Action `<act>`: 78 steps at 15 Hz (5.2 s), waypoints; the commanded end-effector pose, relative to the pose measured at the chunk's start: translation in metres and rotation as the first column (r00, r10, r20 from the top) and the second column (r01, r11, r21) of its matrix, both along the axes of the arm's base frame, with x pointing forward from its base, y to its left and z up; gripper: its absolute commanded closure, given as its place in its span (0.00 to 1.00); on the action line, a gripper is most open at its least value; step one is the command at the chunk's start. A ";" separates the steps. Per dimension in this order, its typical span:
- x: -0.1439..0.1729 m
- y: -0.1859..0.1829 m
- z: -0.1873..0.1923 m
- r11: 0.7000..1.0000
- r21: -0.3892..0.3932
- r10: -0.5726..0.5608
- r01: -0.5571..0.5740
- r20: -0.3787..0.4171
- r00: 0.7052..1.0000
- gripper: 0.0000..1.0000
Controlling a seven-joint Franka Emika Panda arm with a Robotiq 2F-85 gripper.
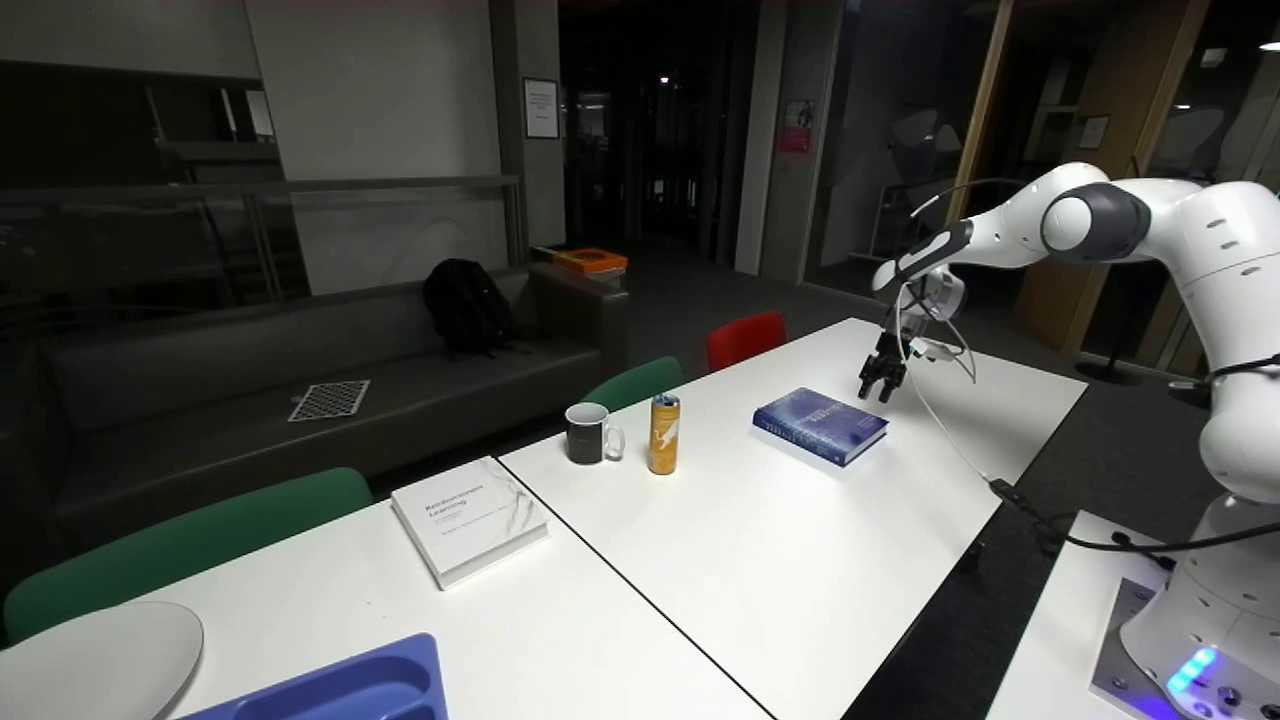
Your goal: Open the cover of the book
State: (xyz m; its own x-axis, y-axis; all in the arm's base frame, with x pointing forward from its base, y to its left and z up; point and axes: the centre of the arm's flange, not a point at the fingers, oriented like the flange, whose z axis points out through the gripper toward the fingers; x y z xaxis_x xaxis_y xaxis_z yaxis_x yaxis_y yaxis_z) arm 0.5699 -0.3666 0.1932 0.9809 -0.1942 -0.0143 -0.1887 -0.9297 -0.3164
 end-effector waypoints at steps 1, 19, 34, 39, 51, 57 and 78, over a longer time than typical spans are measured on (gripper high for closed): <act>0.000 0.004 0.001 0.999 0.030 0.037 -0.037 0.000 0.999 0.00; 0.007 0.030 -0.025 0.991 0.078 0.106 -0.105 -0.014 0.994 0.00; 0.009 0.026 -0.025 0.980 0.015 0.197 -0.197 0.029 0.980 0.00; 0.012 0.024 -0.028 0.978 -0.002 0.209 -0.209 0.041 0.977 0.00; 0.025 0.015 0.007 0.986 0.050 0.155 -0.158 0.066 0.986 0.00; 0.034 -0.003 0.022 0.986 0.061 0.148 -0.152 0.073 0.986 0.00; 0.019 0.024 -0.028 0.975 0.169 0.153 -0.143 -0.043 0.987 0.00</act>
State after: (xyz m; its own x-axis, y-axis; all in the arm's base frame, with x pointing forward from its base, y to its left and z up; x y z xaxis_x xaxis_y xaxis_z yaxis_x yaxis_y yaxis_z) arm 0.5868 -0.3497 0.1650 0.9963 -0.0389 -0.0761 -0.0683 -0.8972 -0.4363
